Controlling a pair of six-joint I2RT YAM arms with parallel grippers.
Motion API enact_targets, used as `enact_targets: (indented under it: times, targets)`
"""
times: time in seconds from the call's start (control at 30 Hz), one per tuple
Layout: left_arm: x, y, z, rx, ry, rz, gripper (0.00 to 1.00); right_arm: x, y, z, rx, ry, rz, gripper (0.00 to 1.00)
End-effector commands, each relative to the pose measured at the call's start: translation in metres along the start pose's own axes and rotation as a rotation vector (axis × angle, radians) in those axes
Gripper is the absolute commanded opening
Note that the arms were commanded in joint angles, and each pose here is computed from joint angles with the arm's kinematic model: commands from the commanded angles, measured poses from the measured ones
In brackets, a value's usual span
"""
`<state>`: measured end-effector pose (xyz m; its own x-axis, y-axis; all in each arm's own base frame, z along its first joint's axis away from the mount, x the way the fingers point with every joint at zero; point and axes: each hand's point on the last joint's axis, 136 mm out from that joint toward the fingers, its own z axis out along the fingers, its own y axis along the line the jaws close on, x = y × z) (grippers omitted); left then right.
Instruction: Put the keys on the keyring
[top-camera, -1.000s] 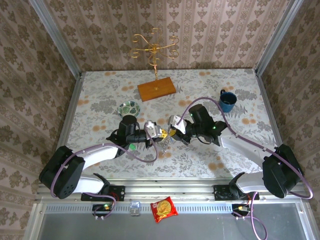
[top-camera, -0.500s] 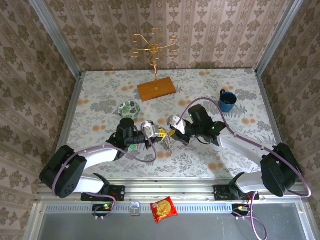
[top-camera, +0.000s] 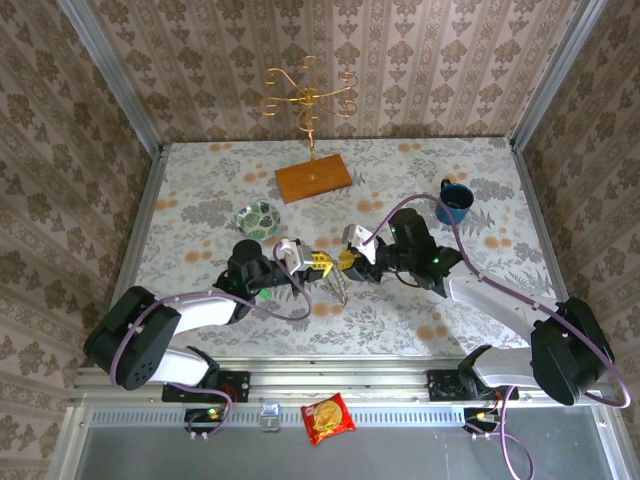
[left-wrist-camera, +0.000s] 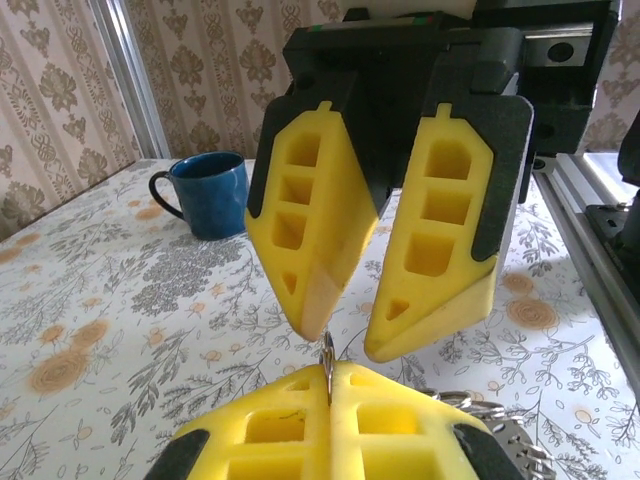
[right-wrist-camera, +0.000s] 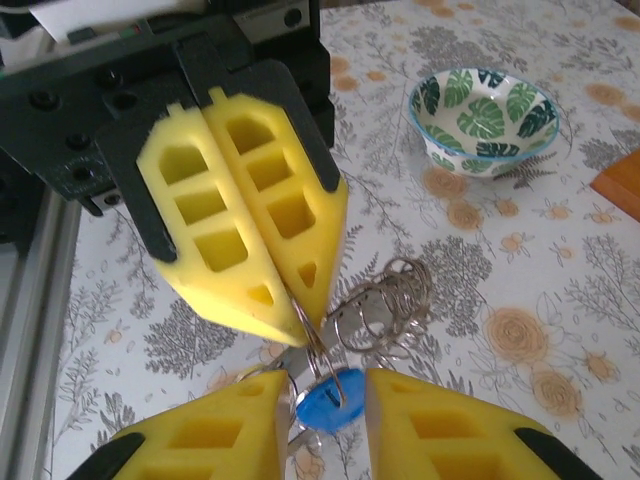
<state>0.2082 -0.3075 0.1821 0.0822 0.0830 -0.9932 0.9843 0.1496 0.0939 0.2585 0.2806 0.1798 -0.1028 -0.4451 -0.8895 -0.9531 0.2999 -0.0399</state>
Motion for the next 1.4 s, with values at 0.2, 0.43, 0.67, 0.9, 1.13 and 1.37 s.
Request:
enact_targets:
  times: [0.2,0.43,0.67,0.9,1.13,1.37]
  targets:
    - [-0.010,-0.002,-0.001,0.027,-0.039,0.006,0.00,0.000,0.004,0.005,-0.039,-0.018,0.000,0.15]
    - [-0.011,-0.002,-0.001,0.029,-0.040,0.013,0.00,0.015,0.007,0.003,-0.050,0.053,-0.005,0.15]
    - [-0.011,-0.002,-0.001,0.033,-0.038,0.013,0.00,0.012,0.005,0.003,-0.045,0.047,-0.004,0.11]
    - [-0.012,-0.004,-0.001,0.041,-0.042,0.018,0.00,0.003,0.003,0.002,-0.044,0.021,-0.003,0.00]
    - [-0.021,-0.006,-0.001,0.057,-0.063,0.030,0.00,0.038,-0.009,0.017,-0.040,0.144,0.079,0.00]
    - [-0.016,-0.006,-0.002,0.045,-0.052,0.030,0.00,0.016,-0.004,0.007,-0.039,0.041,0.056,0.00]
